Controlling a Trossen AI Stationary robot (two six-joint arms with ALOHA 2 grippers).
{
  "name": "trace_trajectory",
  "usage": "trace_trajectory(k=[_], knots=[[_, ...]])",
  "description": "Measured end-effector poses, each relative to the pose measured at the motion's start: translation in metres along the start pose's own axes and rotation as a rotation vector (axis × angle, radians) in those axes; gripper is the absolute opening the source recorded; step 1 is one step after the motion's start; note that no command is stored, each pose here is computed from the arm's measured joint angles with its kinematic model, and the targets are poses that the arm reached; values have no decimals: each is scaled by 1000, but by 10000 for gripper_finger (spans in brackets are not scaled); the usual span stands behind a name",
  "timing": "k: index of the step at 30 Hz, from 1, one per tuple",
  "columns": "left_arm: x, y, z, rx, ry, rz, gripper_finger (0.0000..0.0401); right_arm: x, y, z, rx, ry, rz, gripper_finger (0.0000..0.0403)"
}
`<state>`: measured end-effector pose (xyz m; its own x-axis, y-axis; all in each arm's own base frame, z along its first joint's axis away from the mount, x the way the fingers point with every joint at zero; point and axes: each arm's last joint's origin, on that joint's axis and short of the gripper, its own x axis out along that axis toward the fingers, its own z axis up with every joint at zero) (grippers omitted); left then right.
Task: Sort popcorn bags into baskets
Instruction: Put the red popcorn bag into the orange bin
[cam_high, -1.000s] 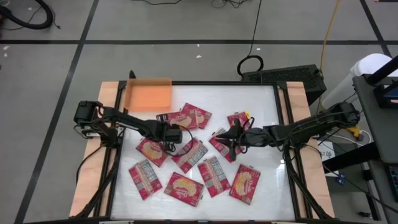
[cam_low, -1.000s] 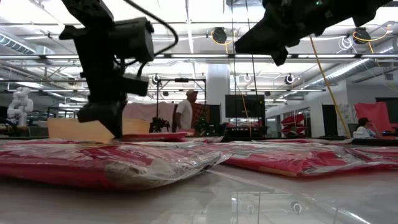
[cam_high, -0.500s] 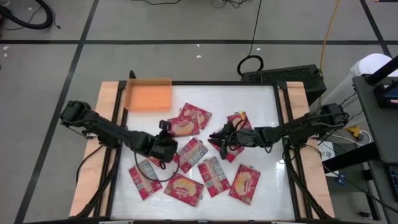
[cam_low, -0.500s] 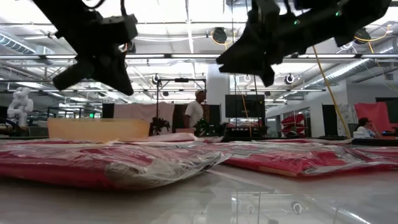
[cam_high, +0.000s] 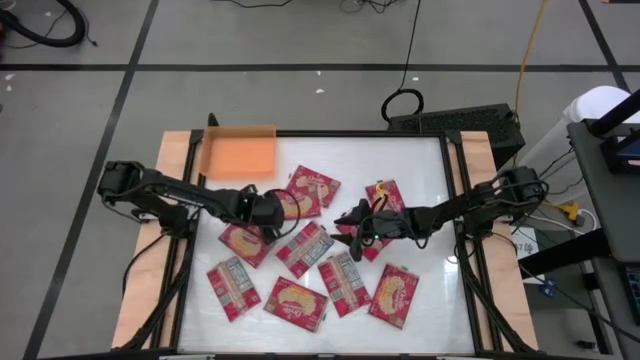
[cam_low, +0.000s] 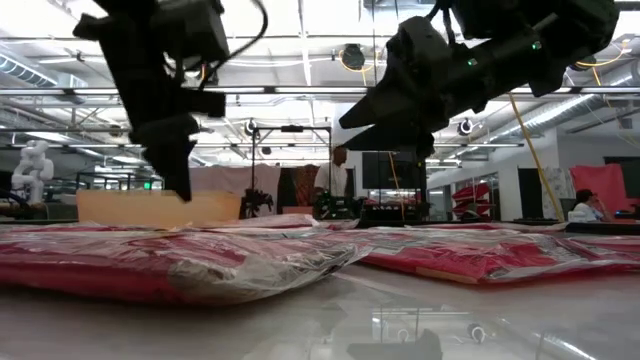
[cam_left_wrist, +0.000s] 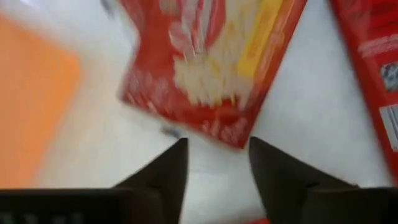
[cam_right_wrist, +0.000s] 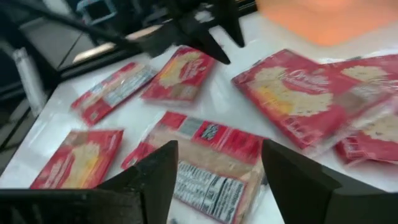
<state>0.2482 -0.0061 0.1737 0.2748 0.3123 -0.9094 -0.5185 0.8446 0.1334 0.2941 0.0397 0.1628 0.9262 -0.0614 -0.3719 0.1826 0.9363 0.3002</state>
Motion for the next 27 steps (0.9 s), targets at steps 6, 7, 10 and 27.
trace_trajectory(k=[6, 7, 10, 27], knots=[[11, 2, -11, -40, 13, -21, 291, 0, 1, -1, -74, 17, 23, 228], [13, 0, -13, -38, -11, -21, 304, 0, 1, -1, -88, 15, 23, 227], [20, -1, -19, -17, -54, -26, 336, 0, 1, -1, -115, 15, 22, 227], [55, 14, -44, 14, -209, -154, 100, -1, 6, 12, -83, -134, 45, 226]])
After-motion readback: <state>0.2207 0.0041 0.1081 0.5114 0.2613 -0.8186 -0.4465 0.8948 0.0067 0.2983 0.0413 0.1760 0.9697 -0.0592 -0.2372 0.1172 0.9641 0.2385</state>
